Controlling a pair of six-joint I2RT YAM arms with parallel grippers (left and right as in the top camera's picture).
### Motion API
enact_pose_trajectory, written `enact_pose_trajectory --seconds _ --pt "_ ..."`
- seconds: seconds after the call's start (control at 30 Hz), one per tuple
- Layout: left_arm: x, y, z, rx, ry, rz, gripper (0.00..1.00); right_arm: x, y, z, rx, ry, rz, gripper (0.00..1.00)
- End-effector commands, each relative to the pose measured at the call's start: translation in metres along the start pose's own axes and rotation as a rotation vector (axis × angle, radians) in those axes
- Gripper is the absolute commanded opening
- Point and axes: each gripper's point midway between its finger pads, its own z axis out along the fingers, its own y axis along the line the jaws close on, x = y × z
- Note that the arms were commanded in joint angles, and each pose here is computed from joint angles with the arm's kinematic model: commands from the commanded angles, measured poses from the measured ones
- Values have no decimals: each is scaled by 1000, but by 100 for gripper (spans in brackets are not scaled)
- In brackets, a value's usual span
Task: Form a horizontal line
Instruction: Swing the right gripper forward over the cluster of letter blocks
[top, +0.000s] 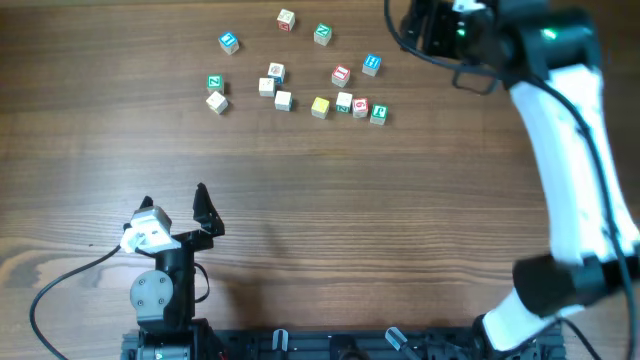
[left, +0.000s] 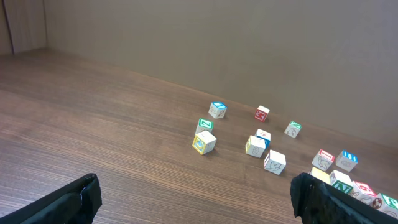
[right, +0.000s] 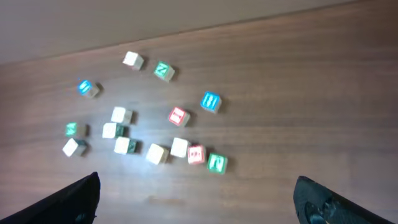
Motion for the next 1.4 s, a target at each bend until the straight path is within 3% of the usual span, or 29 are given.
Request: enact_pose_trajectory --seconds 0.0,0.03,0.07,0.1,0.13,0.33,0.53,0.77,1.1,1.27,1.37 --pt "0 1 0 -8 -7 16 100 4 3 44 -20 51 -10 100" --pt "0 2 0 -9 -7 16 100 12 4 61 -38 91 -7 96" --pt "0 1 0 -9 -7 16 100 21 8 75 -66 132 -1 64" --pt "0 1 0 -8 -7 16 100 33 13 92 -106 189 18 15" --pt "0 1 0 -9 -7 16 100 42 15 103 -119 230 43 4" --pt "0 1 0 -9 -7 16 100 136 12 205 -70 517 121 5" --pt "0 1 0 -8 -7 16 100 188 27 241 -50 621 76 8" --pt "0 1 0 -9 -7 16 100 181 11 249 62 557 50 15" --pt "0 1 0 -9 -7 16 100 215 -9 220 128 738 -13 64" --pt "0 1 0 -8 -7 16 100 227 -17 206 164 816 -3 64" --pt "0 1 0 -8 -7 16 100 219 -37 208 271 769 -51 65"
